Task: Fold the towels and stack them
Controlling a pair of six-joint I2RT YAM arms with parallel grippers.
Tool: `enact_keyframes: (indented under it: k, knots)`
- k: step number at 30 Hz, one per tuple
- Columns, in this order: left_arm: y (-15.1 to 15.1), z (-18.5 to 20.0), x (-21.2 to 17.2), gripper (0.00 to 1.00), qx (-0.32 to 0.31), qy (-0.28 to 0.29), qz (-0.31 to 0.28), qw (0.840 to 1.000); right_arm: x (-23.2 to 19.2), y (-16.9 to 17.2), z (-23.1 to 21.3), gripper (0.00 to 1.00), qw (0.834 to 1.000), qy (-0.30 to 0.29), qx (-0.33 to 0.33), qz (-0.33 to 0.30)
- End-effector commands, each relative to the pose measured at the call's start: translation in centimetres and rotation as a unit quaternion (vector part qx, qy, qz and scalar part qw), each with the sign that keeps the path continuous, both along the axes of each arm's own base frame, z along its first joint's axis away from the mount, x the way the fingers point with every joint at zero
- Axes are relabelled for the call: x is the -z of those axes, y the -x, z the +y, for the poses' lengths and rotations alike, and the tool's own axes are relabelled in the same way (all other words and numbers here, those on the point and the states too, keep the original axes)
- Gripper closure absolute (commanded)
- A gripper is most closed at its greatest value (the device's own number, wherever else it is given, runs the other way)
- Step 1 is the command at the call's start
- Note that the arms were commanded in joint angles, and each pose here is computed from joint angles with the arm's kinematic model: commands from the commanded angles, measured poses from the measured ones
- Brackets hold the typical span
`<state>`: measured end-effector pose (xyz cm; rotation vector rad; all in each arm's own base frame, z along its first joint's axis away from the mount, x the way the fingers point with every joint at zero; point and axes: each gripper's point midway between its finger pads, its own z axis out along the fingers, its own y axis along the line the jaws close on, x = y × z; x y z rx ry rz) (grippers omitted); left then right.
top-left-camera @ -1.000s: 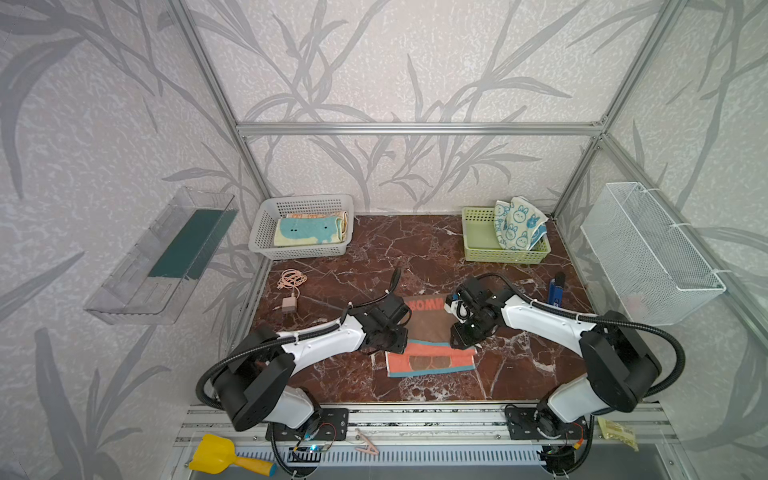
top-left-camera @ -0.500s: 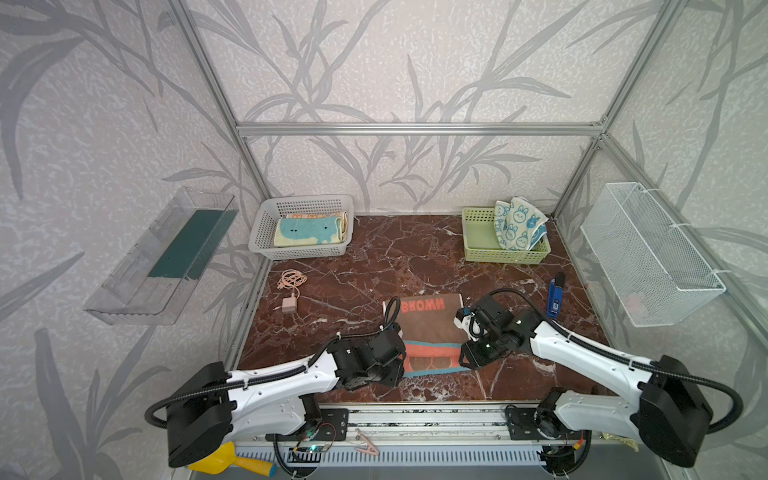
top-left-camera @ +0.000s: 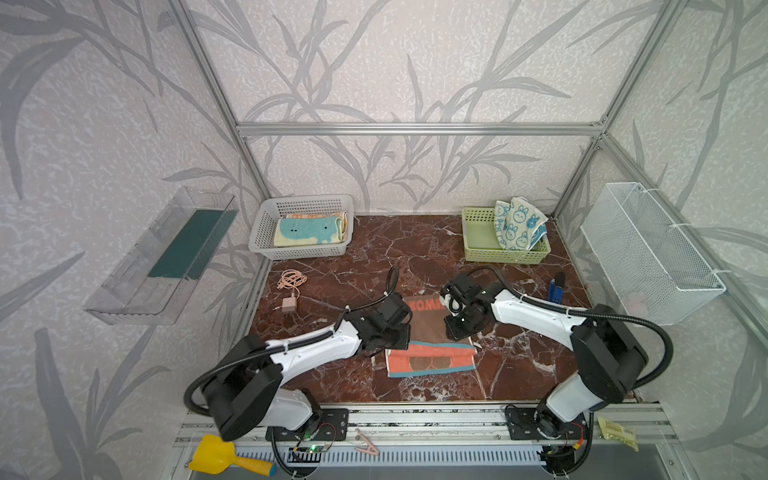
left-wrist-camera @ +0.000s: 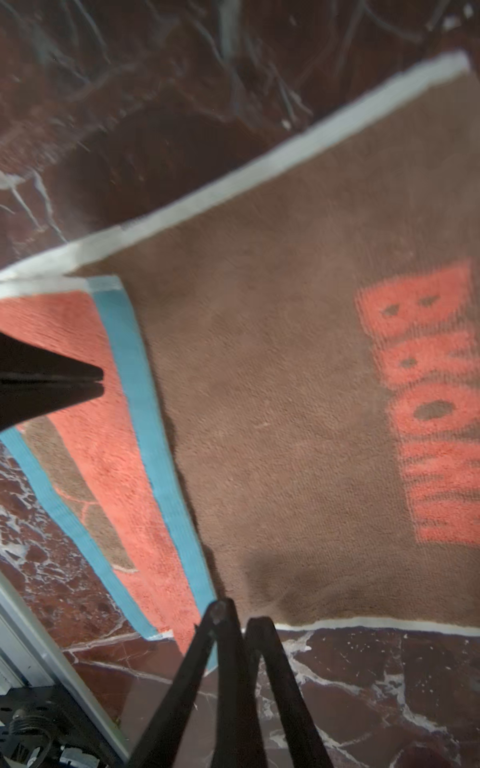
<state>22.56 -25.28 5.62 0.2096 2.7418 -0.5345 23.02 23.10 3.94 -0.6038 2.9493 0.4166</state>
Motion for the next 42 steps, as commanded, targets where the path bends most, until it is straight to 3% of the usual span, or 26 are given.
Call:
enact_keyframes:
  k: [1, 4, 9, 12, 28, 37, 42]
  knots:
    - [-1.4, -1.8, 0.7, 0.95, 0.033, -0.008, 0.015, 0.999, 0.2, -0.2, 0.9, 0.68, 1.0, -0.01, -0.012, 0.009]
    - [-1.2, -2.4, 2.5, 0.93, 0.053, -0.029, 0.046, 0.997, 0.6, 0.6, 1.2, 0.68, 0.999, -0.02, -0.022, 0.027]
    - [1.1, -2.0, 3.6, 0.7, 0.065, -0.053, 0.064, 0.994, 0.6, 3.1, 1.7, 0.67, 0.996, -0.044, -0.035, 0.068]
    - [3.1, -1.9, 3.8, 0.65, 0.076, -0.065, 0.072, 0.992, 0.4, 4.6, 1.4, 0.67, 0.994, -0.056, -0.033, 0.084]
    - [11.5, -1.5, 2.7, 0.62, 0.086, -0.048, 0.06, 0.993, -1.4, 10.5, -2.5, 0.65, 0.992, -0.071, -0.008, 0.104]
    - [13.8, -2.0, -0.6, 0.63, 0.116, -0.024, 0.029, 0.993, -2.8, 9.2, -2.9, 0.65, 0.996, -0.052, -0.013, 0.066]
    - [11.2, 1.1, -2.3, 0.58, 0.057, -0.034, -0.028, 0.997, -2.9, 6.2, -3.0, 0.64, 0.999, -0.023, -0.017, 0.023]
